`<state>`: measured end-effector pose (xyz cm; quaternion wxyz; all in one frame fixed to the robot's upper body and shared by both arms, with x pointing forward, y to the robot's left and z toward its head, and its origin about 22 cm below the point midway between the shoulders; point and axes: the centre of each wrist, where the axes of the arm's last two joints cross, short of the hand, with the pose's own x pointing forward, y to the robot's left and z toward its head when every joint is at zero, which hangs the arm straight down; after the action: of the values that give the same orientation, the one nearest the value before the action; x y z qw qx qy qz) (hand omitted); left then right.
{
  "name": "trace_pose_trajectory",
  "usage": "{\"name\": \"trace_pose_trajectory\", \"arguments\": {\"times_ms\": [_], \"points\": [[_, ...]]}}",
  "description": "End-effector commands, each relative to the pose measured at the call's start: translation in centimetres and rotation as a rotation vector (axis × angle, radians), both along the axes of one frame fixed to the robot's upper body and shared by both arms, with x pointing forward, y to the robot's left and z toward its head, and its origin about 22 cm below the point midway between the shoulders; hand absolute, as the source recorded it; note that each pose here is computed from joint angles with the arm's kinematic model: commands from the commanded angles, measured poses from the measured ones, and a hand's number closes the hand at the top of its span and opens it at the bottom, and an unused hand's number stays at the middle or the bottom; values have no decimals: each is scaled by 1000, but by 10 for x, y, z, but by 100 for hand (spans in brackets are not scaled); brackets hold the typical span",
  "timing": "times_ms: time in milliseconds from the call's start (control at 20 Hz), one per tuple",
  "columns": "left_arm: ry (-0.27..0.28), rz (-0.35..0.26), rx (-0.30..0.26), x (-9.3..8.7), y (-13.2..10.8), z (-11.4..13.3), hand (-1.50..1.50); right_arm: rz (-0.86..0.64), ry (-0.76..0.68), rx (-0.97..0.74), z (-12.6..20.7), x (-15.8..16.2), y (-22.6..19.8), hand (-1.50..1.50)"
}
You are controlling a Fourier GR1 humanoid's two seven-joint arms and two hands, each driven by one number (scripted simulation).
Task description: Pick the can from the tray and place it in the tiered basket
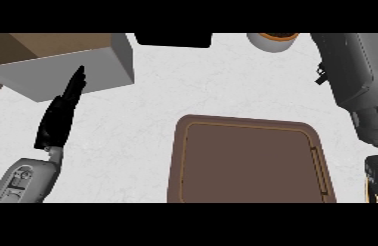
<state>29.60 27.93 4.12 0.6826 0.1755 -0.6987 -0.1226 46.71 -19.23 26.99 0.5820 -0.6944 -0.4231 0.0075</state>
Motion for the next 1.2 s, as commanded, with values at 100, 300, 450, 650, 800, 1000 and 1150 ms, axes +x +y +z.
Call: {"name": "trace_pose_trajectory", "arguments": {"times_ms": [100,300,450,650,800,1000,1150], "points": [[0,27,-6,-2,1,-3,0,-35,7,30,19,9,-26,150],[4,9,-10,-9,20,-2,0,-57,65,-12,-9,11,-62,150],[4,0,-14,-2,-1,6,0,-151,144,-114,-4,9,-84,150],[7,7,4,-12,15,-8,0,-286,286,-223,-28,4,-116,150],[9,18,-3,-6,4,-9,0,-302,290,-216,-5,-1,-134,150],[19,29,-6,-19,14,-1,0,-270,306,-202,-17,-13,-172,150],[21,19,-11,-21,5,-15,0,-207,323,-191,-26,-10,-164,150]]}}
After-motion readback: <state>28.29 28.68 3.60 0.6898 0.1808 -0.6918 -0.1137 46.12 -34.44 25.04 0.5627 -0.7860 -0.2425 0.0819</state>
